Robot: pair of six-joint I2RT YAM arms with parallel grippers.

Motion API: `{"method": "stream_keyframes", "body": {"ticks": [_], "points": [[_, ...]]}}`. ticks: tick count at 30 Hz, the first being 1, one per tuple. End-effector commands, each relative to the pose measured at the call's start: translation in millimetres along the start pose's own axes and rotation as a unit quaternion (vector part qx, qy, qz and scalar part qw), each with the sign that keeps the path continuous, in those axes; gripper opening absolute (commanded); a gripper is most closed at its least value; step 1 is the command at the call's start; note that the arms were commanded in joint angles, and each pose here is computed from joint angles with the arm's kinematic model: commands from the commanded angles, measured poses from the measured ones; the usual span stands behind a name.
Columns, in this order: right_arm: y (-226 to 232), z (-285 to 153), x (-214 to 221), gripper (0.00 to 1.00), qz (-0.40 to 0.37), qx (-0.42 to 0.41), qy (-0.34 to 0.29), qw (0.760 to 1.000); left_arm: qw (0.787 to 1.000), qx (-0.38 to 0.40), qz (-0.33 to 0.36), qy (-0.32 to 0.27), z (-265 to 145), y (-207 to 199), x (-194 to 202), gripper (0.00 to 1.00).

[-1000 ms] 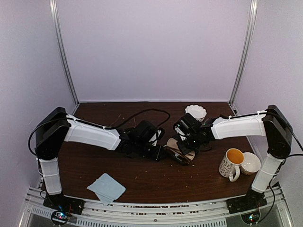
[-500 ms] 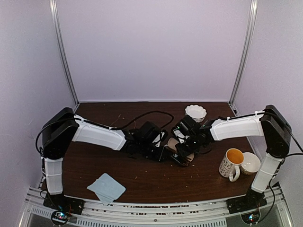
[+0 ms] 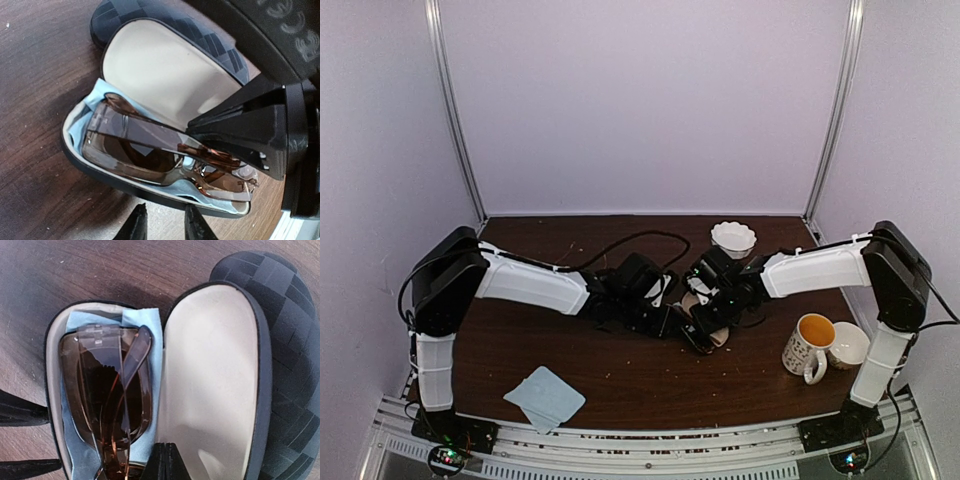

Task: Organize the sunglasses
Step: Adjust the sunglasses in the sunglasses case.

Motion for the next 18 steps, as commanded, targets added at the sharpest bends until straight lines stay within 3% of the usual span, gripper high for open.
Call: {"method": "stream_keyframes", "body": {"ticks": [1, 10, 18], "points": [[11, 9, 1, 0.00, 0.024, -0.040, 0.005, 0.999, 1.000, 0.016, 0.010, 0.006, 13, -3, 2, 0.28], [33, 9, -11, 0.00, 0.075, -0.128, -0.015, 0.989, 1.000, 0.014, 0.007, 0.012, 18, 2, 7, 0.27], [10, -11, -9, 0.00, 0.043, -0.023, -0.008, 0.999, 1.000, 0.014, 0.005, 0.011, 17, 4, 10, 0.27]]}}
Point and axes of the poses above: each gripper's point midway between its finger pads, its own z axis out along the fingers, its own y axis along the line the jaws close on, x = y × z, the point moved 6 cm from there along -z, back along the fingers, and after that the axes turned 8 degrees about -z, right-handed, at the moved point
